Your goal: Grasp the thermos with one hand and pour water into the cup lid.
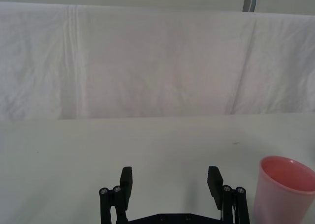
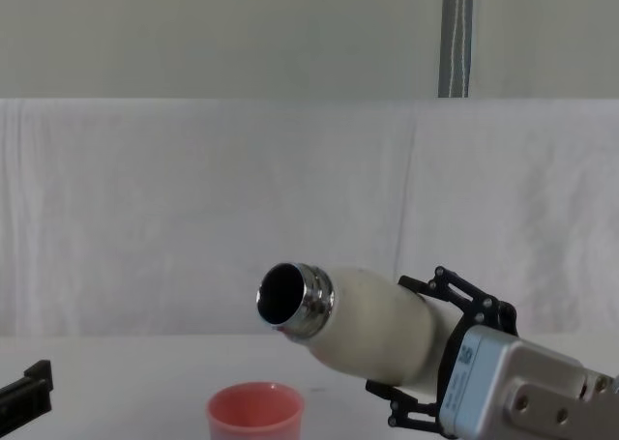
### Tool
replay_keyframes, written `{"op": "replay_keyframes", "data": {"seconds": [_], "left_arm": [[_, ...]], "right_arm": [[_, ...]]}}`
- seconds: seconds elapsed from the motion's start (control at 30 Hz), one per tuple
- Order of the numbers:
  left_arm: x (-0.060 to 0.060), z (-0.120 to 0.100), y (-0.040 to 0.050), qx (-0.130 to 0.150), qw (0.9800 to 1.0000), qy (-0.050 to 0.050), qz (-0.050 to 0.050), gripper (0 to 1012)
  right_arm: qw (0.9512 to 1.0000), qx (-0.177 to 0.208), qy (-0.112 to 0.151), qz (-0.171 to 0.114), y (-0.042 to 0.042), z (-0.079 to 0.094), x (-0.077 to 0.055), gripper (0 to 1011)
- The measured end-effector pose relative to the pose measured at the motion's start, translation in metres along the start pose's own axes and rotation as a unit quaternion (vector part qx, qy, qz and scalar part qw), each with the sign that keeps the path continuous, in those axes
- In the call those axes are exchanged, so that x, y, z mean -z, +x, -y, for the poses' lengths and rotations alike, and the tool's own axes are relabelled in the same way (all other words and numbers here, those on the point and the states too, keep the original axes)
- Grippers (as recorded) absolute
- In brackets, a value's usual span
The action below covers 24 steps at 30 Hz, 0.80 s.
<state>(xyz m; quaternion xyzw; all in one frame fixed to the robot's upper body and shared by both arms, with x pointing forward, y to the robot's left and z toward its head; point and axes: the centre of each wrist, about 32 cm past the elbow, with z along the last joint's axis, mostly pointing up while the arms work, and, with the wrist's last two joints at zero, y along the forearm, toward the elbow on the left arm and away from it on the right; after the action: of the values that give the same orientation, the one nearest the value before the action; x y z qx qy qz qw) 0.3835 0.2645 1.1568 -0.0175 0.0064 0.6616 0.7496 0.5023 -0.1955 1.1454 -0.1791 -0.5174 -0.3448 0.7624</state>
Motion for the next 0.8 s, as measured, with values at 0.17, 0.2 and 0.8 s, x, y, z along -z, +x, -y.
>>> {"op": "replay_keyframes", "data": {"seconds": [0.17, 0.2, 0.8], "left_arm": [[0.000, 0.000, 0.0000, 0.000, 1.0000, 0.000, 0.000, 1001], [0.000, 0.000, 0.0000, 0.000, 1.0000, 0.000, 0.000, 1001], [0.000, 0.000, 0.0000, 0.000, 1.0000, 0.000, 0.000, 1001]], "right_arm": [[1.0000, 0.002, -0.001, 0.002, 0.0031, 0.000, 0.002, 952], [1.0000, 0.003, -0.002, 0.003, 0.0043, 0.000, 0.002, 952], [0.9998, -0.010, 0.002, 0.014, 0.0151, 0.000, 0.010, 952]]}}
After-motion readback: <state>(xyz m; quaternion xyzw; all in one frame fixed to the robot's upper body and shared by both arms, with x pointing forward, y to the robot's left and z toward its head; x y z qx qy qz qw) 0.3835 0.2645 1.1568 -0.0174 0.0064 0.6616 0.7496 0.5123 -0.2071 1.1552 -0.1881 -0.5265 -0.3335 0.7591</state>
